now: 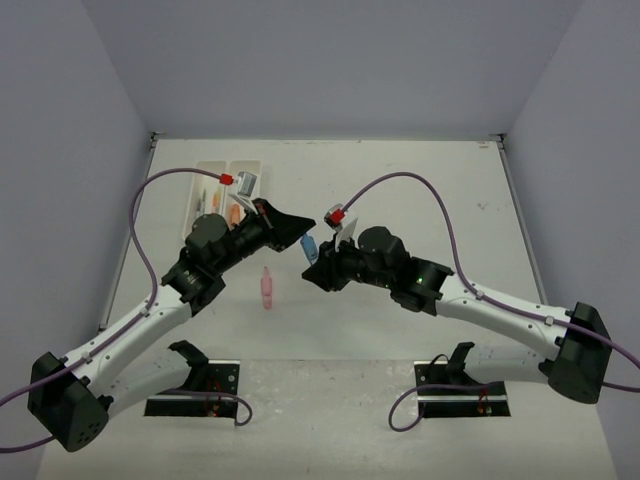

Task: Sort the stationery into containers
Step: Close the pen cap on the pen.

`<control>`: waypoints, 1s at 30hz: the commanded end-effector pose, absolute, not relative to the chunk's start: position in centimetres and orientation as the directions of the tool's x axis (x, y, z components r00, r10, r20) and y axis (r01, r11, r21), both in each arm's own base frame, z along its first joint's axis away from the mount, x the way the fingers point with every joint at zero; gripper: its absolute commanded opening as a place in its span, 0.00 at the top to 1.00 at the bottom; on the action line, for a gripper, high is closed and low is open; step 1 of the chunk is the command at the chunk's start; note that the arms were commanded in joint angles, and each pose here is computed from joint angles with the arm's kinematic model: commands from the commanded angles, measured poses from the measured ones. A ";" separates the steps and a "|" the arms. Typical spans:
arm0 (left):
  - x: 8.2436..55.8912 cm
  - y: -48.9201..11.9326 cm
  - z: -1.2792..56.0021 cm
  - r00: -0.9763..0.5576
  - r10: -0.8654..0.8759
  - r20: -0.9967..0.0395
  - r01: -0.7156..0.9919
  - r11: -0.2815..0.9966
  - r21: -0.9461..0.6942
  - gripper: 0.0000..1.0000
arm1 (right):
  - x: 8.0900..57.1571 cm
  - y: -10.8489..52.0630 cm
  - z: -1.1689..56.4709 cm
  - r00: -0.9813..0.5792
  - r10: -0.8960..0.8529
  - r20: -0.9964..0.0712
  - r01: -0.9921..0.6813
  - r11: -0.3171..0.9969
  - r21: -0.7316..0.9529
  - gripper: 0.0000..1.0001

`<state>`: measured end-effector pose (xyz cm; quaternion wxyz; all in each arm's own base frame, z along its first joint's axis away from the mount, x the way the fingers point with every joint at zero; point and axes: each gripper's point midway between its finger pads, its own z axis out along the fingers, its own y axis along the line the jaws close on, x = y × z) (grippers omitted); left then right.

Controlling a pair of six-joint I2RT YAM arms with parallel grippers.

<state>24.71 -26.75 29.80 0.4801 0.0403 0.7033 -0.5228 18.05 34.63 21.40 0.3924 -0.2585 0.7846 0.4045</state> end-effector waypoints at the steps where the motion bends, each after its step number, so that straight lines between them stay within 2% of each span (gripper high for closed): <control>1: 24.6 -26.5 31.4 -0.497 -0.452 -0.741 0.588 0.452 -0.671 0.98 | 18.5 34.3 22.4 -0.528 -0.064 -0.847 -0.729 0.546 0.413 1.00; 8: 24.5 -26.6 31.1 -0.501 -0.444 -0.743 0.595 0.447 -0.668 1.00 | 18.5 34.5 22.6 -0.529 -0.070 -0.846 -0.731 0.544 0.412 1.00; 15: 26.4 -24.0 34.0 -0.409 -0.539 -0.737 0.496 0.546 -0.675 1.00 | 18.1 34.6 16.1 -0.599 -0.124 -0.791 -0.694 0.574 0.435 1.00; 16: 26.4 -23.9 34.6 -0.402 -0.547 -0.735 0.498 0.543 -0.676 1.00 | 18.0 34.8 16.2 -0.597 -0.113 -0.794 -0.696 0.566 0.442 0.98; 17: 26.3 -23.9 35.1 -0.400 -0.549 -0.734 0.506 0.536 -0.676 1.00 | 17.9 34.7 16.1 -0.600 -0.106 -0.793 -0.694 0.562 0.450 0.90; 18: 26.1 -24.2 35.3 -0.408 -0.544 -0.733 0.518 0.524 -0.676 1.00 | 17.7 34.5 16.3 -0.603 -0.099 -0.792 -0.690 0.562 0.455 0.68; 19: 26.0 -24.5 35.4 -0.419 -0.538 -0.731 0.527 0.511 -0.678 1.00 | 17.7 34.4 17.0 -0.598 -0.087 -0.797 -0.691 0.561 0.457 0.37; 20: 25.7 -24.9 35.5 -0.429 -0.533 -0.730 0.543 0.494 -0.680 1.00 | 17.7 34.2 17.9 -0.589 -0.071 -0.805 -0.694 0.556 0.458 0.20; 21: 25.4 -25.2 35.4 -0.438 -0.526 -0.729 0.558 0.476 -0.680 1.00 | 17.6 34.0 19.0 -0.579 -0.056 -0.813 -0.696 0.552 0.458 0.12; 23: 24.8 -25.7 34.3 -0.459 -0.505 -0.731 0.579 0.454 -0.677 1.00 | 17.5 33.3 20.4 -0.575 -0.040 -0.817 -0.692 0.557 0.460 0.12; 26: 24.1 -26.3 32.8 -0.493 -0.465 -0.735 0.600 0.430 -0.675 1.00 | 16.1 33.0 23.6 -0.580 0.001 -0.815 -0.721 0.464 0.514 0.25; 28: 23.7 -26.8 31.8 -0.515 -0.442 -0.735 0.610 0.413 -0.676 1.00 | 15.0 32.9 25.0 -0.621 0.014 -0.784 -0.718 0.392 0.576 0.38; 29: 23.8 -26.8 31.6 -0.518 -0.440 -0.734 0.608 0.414 -0.677 1.00 | 15.4 32.6 25.1 -0.619 0.025 -0.785 -0.714 0.399 0.576 0.38; 30: 23.7 -27.0 31.1 -0.532 -0.436 -0.726 0.606 0.402 -0.686 1.00 | 15.0 32.6 25.9 -0.650 0.038 -0.759 -0.704 0.345 0.621 0.40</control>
